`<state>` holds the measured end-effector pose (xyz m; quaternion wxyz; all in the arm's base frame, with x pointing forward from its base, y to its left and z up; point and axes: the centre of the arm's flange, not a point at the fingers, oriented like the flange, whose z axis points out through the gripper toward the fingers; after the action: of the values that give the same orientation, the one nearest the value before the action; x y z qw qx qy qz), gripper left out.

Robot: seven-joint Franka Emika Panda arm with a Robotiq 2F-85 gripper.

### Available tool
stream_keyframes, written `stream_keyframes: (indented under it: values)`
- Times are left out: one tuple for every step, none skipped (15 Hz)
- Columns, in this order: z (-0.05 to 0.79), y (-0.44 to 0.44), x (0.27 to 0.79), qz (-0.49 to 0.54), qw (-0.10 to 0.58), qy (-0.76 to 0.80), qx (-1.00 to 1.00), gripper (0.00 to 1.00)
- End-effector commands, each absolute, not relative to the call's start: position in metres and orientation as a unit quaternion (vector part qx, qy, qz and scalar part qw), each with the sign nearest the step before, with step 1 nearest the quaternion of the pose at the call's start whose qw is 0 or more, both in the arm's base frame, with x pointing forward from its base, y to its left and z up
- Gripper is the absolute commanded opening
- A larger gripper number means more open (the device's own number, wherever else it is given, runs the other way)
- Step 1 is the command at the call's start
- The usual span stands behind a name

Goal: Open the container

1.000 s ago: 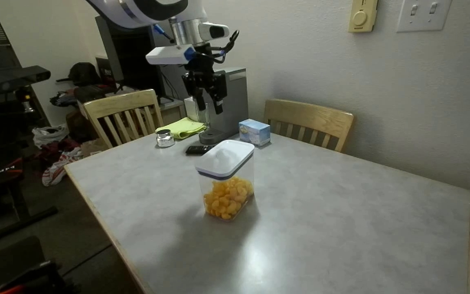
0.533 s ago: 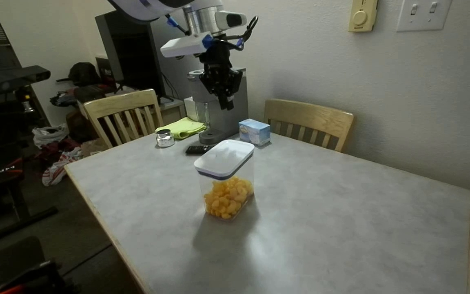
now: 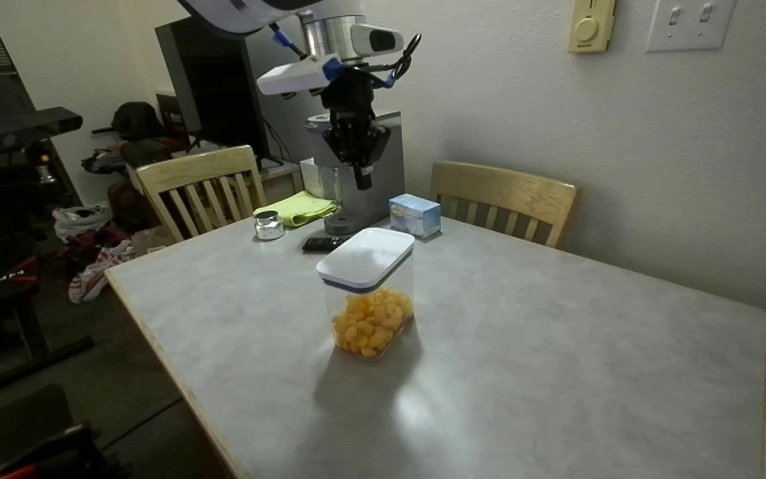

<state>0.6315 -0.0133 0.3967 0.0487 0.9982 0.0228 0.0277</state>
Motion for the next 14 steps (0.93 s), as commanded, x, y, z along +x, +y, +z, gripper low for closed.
stream_keyframes:
  values:
    - [0.391,-0.021,0.608,0.010,0.053,0.001,0.999,0.00]
    - [0.388,-0.023,0.605,0.008,0.053,-0.006,0.999,0.00]
    - [0.384,-0.025,0.600,0.007,0.052,-0.013,0.999,0.00]
    - [0.380,-0.027,0.597,0.007,0.050,-0.018,0.999,0.00]
    - [0.377,-0.030,0.594,0.006,0.049,-0.024,0.998,0.00]
    - [0.372,-0.032,0.590,0.004,0.049,-0.030,0.998,0.00]
    - [0.369,-0.034,0.586,0.001,0.050,-0.035,0.998,0.00]
    - [0.363,-0.037,0.582,-0.001,0.049,-0.039,0.998,0.00]
    - [0.357,-0.039,0.577,-0.003,0.050,-0.043,0.998,0.00]
    - [0.352,-0.042,0.573,-0.006,0.050,-0.047,0.998,0.00]
    - [0.346,-0.045,0.568,-0.008,0.049,-0.052,0.997,0.00]
    - [0.340,-0.048,0.565,-0.009,0.049,-0.057,0.997,0.00]
    - [0.335,-0.052,0.562,-0.008,0.048,-0.063,0.997,0.00]
    - [0.331,-0.054,0.561,-0.007,0.048,-0.068,0.997,0.00]
